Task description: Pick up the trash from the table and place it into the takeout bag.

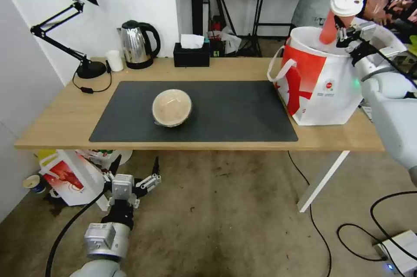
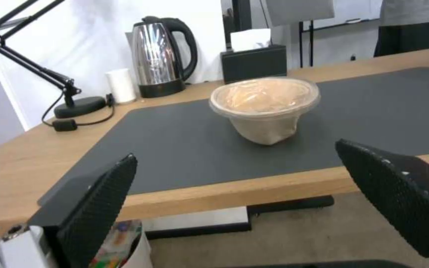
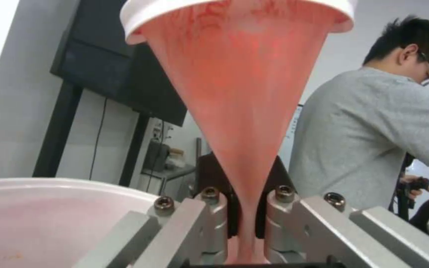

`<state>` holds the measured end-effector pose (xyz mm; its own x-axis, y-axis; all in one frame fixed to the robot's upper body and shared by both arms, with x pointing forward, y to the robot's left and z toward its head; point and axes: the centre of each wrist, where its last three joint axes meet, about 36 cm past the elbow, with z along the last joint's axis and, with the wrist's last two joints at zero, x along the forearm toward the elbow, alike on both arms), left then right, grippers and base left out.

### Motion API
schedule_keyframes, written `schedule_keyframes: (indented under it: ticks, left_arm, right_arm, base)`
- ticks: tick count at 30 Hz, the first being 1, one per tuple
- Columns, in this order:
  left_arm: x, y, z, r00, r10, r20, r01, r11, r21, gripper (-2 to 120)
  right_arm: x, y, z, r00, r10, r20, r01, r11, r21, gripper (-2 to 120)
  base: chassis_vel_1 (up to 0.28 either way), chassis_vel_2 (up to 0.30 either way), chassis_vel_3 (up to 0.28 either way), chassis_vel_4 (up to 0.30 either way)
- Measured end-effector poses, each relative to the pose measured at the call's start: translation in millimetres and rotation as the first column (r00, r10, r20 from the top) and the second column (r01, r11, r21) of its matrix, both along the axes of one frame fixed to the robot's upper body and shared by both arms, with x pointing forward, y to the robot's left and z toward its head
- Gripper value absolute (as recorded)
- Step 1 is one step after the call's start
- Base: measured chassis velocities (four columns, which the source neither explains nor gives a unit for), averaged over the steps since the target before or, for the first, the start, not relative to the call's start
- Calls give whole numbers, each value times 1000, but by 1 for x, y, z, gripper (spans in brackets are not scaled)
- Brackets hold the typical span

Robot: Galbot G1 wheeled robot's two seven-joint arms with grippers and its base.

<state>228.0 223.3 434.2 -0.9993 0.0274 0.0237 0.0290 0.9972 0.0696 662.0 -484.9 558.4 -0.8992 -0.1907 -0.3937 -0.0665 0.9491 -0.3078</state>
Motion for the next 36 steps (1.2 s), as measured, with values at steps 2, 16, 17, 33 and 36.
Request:
schedule_keyframes:
  ticks: [2,16,17,33,36]
  left_arm:
    - [0,0,0,1000,0,0,0,1000,0,100]
    - [0,0,0,1000,0,0,0,1000,0,100]
    - [0,0,0,1000,0,0,0,1000,0,100]
    - [0,0,0,1000,0,0,0,1000,0,100]
    - [0,0,0,1000,0,0,0,1000,0,100]
  right_arm:
    - [2,5,-1,1000,-9,3,9,1000,-5,3]
    - [-13,6,33,1000,-12,-10,11,998,-59,49]
    - [-13,6,33,1000,-12,-10,11,998,-59,49]
    - [-65,21,100,996,89,-18,-90,996,-29,100]
    - [-76,28,109,993,118,-25,-118,993,-10,100]
  base:
    - [0,0,0,0]
    - [0,0,0,0]
    - [0,0,0,0]
    - [0,0,0,0]
    - [0,0,0,0]
